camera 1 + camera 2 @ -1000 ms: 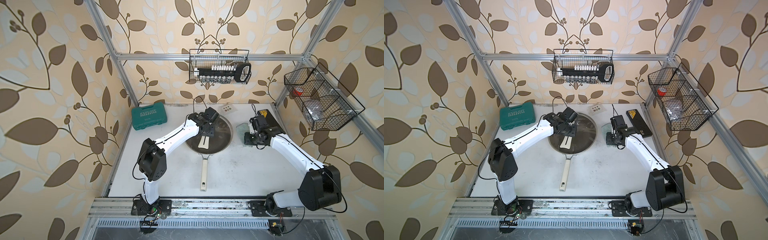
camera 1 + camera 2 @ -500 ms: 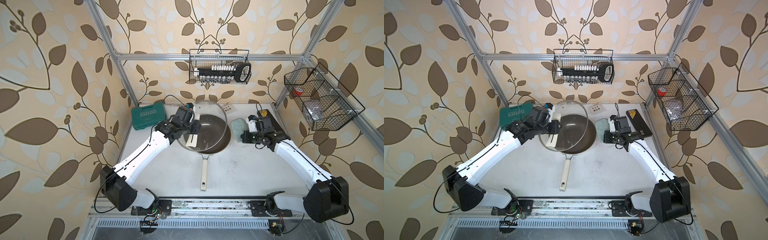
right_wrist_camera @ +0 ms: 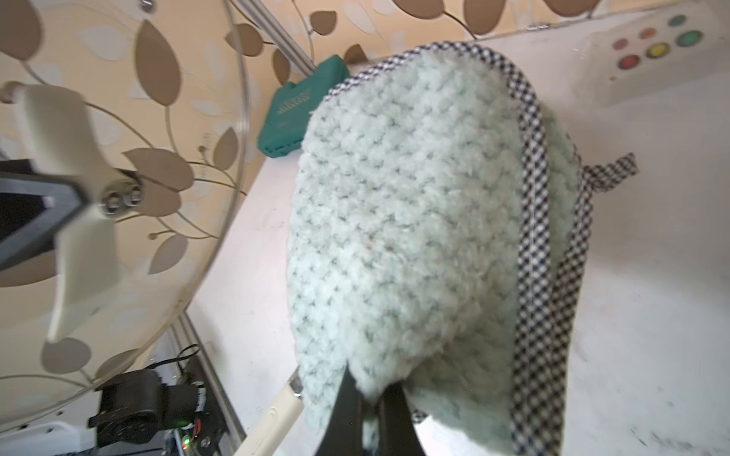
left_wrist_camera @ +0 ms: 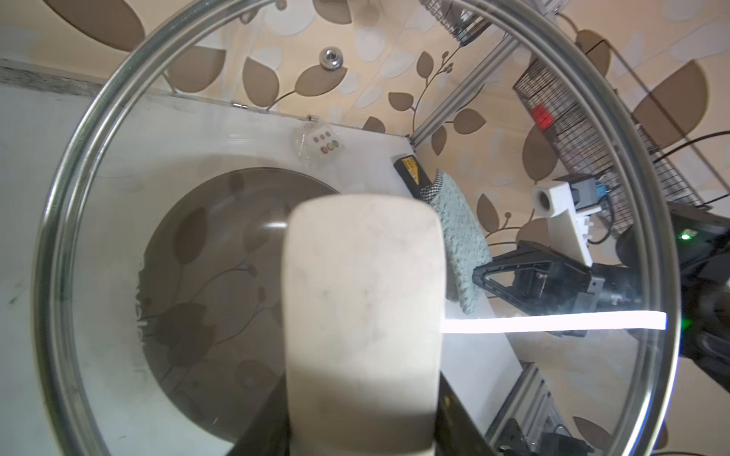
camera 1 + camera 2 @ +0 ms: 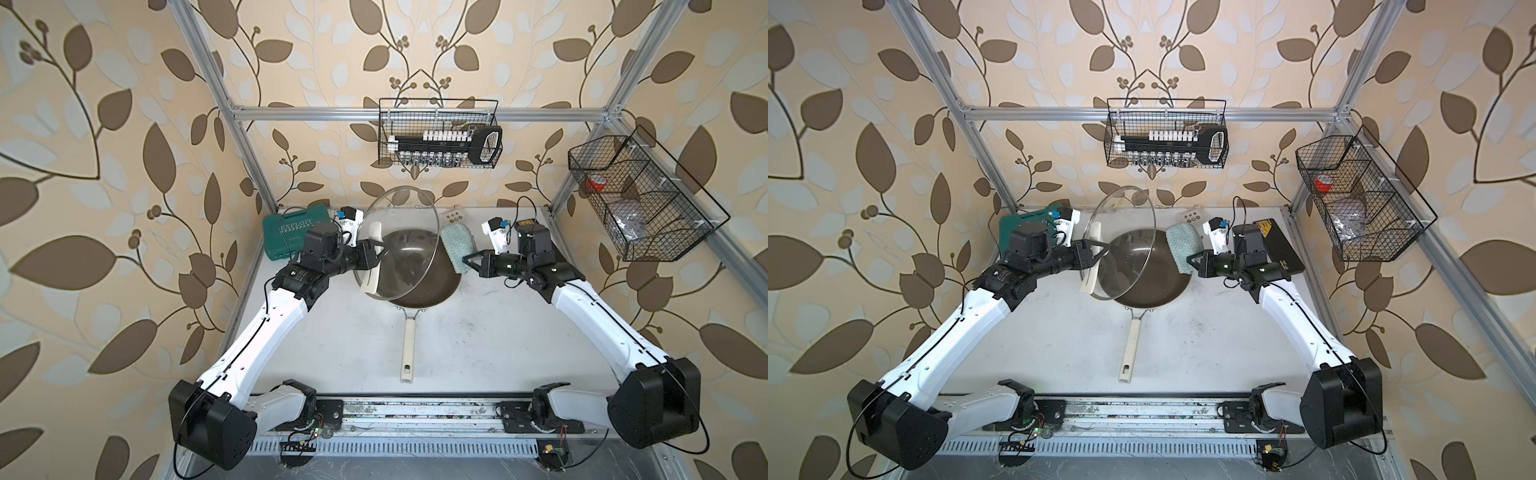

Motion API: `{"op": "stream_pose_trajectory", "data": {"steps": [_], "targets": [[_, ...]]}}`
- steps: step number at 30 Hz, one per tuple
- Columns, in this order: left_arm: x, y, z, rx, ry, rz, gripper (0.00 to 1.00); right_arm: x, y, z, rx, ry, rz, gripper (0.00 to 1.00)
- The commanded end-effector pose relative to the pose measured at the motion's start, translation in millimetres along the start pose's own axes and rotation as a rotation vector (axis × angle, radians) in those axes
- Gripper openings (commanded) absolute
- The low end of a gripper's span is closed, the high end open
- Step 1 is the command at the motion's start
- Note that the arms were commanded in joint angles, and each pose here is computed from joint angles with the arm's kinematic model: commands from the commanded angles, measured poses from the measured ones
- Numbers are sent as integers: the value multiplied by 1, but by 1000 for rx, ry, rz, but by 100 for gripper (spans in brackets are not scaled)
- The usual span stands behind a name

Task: Wipe the pot lid with a cloth
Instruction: Wipe the pot lid.

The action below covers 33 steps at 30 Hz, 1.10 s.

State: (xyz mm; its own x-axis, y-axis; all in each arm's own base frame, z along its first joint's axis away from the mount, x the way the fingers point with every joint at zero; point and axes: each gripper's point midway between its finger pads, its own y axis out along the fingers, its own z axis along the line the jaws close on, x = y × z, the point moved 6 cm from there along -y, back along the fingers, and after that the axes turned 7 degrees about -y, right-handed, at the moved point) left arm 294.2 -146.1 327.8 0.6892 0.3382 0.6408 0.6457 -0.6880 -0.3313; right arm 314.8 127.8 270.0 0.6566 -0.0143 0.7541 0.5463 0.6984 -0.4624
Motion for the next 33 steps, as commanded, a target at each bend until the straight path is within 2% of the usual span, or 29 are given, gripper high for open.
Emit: {"op": "stream_pose_trajectory", "data": {"steps": [1, 6, 12, 22, 33], "targets": [[55, -42, -77, -410, 209, -259, 0, 29, -10, 31, 216, -85, -89, 0], [64, -46, -76, -517, 176, -300, 0, 51, -28, 55, 323, -104, -180, 0], [71, -34, -73, -652, 66, -317, 0, 68, -32, 81, 440, -113, -240, 0], [76, -35, -77, -674, 58, -323, 0, 86, -1, 141, 647, -173, -219, 0], [83, -43, -89, -798, 0, -326, 0, 98, 8, 157, 757, -181, -262, 0]]}}
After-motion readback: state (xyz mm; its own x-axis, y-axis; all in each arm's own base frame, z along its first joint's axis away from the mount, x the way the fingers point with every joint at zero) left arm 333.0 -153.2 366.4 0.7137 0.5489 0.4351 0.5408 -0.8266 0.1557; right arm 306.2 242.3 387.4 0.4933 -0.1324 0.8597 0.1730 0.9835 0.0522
